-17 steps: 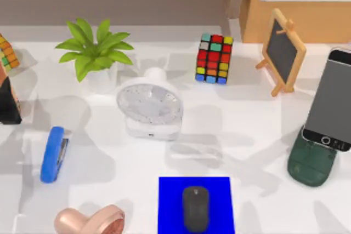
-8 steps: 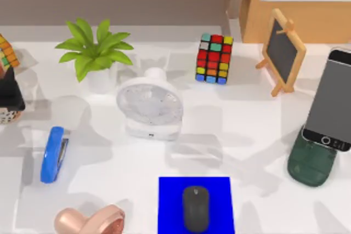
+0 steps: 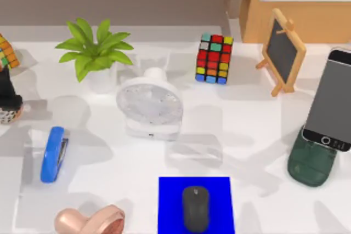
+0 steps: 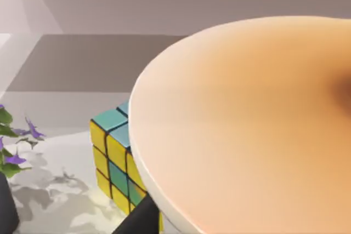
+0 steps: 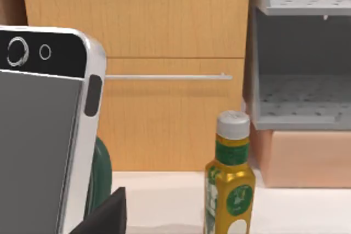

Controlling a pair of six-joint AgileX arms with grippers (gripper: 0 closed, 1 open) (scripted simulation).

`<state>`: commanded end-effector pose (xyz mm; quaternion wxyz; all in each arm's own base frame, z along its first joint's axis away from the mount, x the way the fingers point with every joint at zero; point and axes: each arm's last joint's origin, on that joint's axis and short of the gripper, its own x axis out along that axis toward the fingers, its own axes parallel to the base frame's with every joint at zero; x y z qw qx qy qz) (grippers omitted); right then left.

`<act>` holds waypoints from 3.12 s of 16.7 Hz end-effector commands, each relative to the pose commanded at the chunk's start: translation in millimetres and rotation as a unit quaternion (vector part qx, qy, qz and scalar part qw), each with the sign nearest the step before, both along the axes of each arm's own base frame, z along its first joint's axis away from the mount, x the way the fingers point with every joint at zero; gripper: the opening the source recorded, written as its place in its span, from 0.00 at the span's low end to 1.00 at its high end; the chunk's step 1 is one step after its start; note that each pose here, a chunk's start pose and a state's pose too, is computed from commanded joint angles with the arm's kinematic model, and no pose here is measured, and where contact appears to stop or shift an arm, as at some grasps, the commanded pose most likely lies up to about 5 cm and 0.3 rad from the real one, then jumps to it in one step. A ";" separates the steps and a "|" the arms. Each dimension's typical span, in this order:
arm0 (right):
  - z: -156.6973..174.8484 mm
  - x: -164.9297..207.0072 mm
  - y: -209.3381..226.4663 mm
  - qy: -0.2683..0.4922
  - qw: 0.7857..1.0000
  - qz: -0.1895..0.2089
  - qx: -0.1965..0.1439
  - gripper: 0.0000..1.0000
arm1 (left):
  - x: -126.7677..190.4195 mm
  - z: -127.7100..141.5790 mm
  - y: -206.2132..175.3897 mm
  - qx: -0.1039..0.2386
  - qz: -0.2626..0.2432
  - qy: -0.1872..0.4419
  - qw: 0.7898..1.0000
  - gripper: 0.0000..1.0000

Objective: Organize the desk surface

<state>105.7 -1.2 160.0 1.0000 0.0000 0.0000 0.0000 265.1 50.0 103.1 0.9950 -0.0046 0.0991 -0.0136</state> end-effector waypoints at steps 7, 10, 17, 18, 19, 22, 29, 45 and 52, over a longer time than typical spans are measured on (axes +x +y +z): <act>0.0 0.0 0.0 0.000 1.000 0.000 0.000 1.00 | 0.0 0.0 0.0 0.000 0.000 0.000 1.000 0.02; 0.0 0.0 0.0 0.000 1.000 0.000 0.000 1.00 | 0.0 0.0 0.0 0.000 0.000 0.000 1.000 0.00; 0.0 0.0 0.0 0.000 1.000 0.000 0.000 1.00 | -0.3 0.3 0.2 0.001 0.001 0.000 1.000 0.00; 0.0 0.0 0.0 0.000 1.000 0.000 0.000 1.00 | -0.3 1.8 0.2 0.001 0.001 0.001 1.000 0.00; 0.0 0.0 0.0 0.000 1.000 0.000 0.000 1.00 | -0.5 3.7 0.1 0.001 0.000 0.002 1.000 0.00; 0.0 0.0 0.0 0.000 1.000 0.000 0.000 1.00 | -0.4 9.6 0.1 0.001 0.000 0.001 1.000 0.00; 0.0 0.0 0.0 0.000 1.000 0.000 0.000 1.00 | 12.8 29.8 -1.2 0.014 0.007 -0.045 0.999 0.00; 0.0 0.0 0.0 0.000 1.000 0.000 0.000 1.00 | 143.5 159.5 -180.4 -0.010 -0.048 -0.093 0.994 0.00; 0.0 0.0 0.0 0.000 1.000 0.000 0.000 1.00 | 184.8 172.3 -214.3 0.001 -0.007 -0.015 1.000 0.00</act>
